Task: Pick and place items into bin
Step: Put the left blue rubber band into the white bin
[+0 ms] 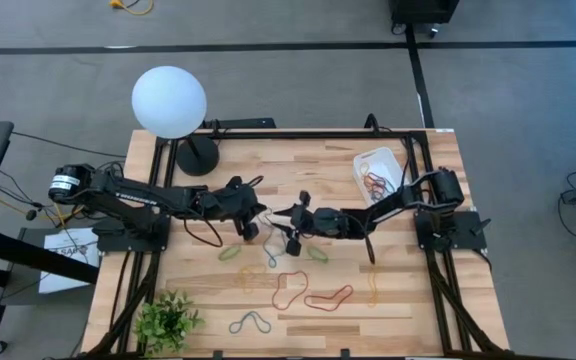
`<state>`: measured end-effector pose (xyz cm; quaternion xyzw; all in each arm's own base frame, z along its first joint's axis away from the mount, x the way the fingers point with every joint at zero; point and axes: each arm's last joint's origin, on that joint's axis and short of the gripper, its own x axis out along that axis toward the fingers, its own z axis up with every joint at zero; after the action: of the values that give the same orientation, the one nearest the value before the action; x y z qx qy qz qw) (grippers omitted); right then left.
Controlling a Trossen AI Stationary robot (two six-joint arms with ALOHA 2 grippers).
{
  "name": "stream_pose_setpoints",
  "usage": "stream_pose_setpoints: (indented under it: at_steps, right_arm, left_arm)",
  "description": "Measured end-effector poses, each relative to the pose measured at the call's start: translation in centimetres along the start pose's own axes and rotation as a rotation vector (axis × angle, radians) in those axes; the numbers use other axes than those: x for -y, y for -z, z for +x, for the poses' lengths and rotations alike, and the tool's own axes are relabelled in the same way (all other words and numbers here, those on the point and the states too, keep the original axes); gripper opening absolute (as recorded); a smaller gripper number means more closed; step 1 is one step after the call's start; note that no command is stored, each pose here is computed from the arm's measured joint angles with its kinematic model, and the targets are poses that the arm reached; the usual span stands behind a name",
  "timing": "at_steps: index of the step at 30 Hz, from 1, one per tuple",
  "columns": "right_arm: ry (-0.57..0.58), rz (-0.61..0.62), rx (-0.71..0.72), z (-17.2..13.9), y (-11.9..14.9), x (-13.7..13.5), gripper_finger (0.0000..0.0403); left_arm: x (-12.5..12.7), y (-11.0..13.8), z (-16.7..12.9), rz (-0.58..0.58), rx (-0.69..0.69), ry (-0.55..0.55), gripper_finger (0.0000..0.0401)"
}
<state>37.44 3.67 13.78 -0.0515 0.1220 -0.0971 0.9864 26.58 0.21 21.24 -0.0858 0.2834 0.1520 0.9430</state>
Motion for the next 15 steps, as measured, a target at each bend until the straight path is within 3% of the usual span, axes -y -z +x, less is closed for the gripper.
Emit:
stream_pose_setpoints:
  at_steps: [5, 15]
  right_arm:
    - [0.012, 0.004, 0.014, 0.1, -0.14, 0.34, 0.014]
    - [-0.001, 0.01, 0.034, 0.08, -0.37, 0.2, 0.0137]
  left_arm:
    - [0.18, 0.03, -0.01, 0.002, -0.015, 0.06, 0.0]
    - [0.33, -0.53, -0.02, 0.011, 0.043, 0.076, 0.0]
